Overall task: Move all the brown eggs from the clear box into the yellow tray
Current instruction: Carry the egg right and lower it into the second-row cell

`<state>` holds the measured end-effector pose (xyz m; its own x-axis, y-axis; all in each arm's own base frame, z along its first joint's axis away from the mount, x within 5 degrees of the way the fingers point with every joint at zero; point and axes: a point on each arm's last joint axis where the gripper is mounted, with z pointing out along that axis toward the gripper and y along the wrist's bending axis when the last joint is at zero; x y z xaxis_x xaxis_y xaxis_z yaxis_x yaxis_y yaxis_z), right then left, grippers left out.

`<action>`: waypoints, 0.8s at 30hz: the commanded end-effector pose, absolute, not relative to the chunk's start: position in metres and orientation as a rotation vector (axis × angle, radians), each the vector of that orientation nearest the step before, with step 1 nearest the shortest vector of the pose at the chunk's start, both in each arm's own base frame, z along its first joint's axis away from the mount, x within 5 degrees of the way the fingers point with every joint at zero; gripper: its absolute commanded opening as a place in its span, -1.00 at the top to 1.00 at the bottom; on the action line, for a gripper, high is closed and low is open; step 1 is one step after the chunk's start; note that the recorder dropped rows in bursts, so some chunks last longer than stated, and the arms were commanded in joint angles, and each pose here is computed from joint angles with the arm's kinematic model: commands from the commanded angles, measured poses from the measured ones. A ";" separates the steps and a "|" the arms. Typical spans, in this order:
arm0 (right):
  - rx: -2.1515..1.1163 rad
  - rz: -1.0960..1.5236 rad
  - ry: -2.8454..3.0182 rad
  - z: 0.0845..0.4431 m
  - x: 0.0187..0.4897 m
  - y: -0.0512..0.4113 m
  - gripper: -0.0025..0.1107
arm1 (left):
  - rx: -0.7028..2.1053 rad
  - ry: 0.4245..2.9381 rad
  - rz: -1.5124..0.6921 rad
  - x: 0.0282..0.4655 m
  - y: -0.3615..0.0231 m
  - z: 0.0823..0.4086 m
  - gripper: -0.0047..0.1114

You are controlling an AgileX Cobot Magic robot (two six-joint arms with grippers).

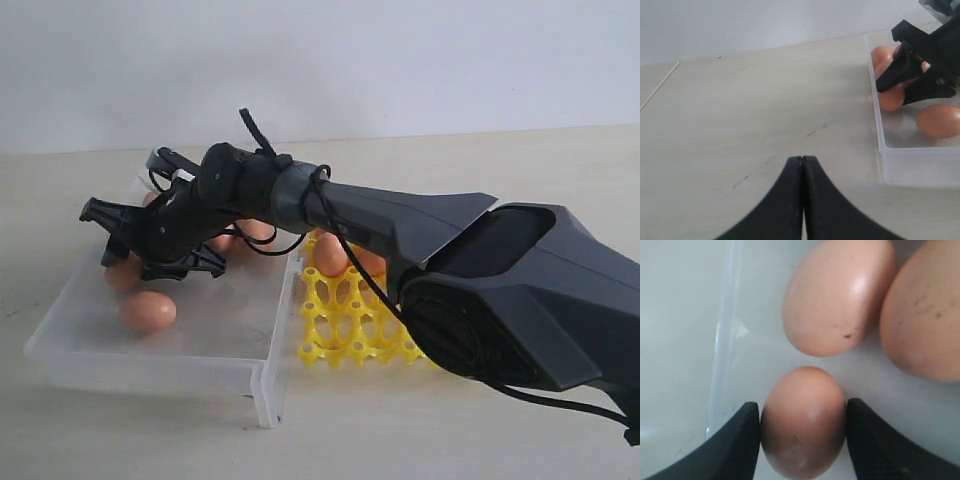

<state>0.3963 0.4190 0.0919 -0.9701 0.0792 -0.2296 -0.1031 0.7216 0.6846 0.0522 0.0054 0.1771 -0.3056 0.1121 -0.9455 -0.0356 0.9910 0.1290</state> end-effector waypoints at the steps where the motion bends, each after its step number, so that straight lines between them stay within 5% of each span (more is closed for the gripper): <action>1: -0.196 1.052 2.652 0.097 0.392 0.422 0.94 | 0.055 1.863 0.136 0.052 0.005 0.179 0.92; 12: -0.615 0.681 2.347 0.210 0.364 0.372 0.96 | 0.055 1.863 0.136 0.052 0.005 0.179 0.92; 24: -0.467 0.535 1.984 0.242 0.289 0.243 0.96 | 0.055 1.863 0.136 0.052 0.005 0.179 0.92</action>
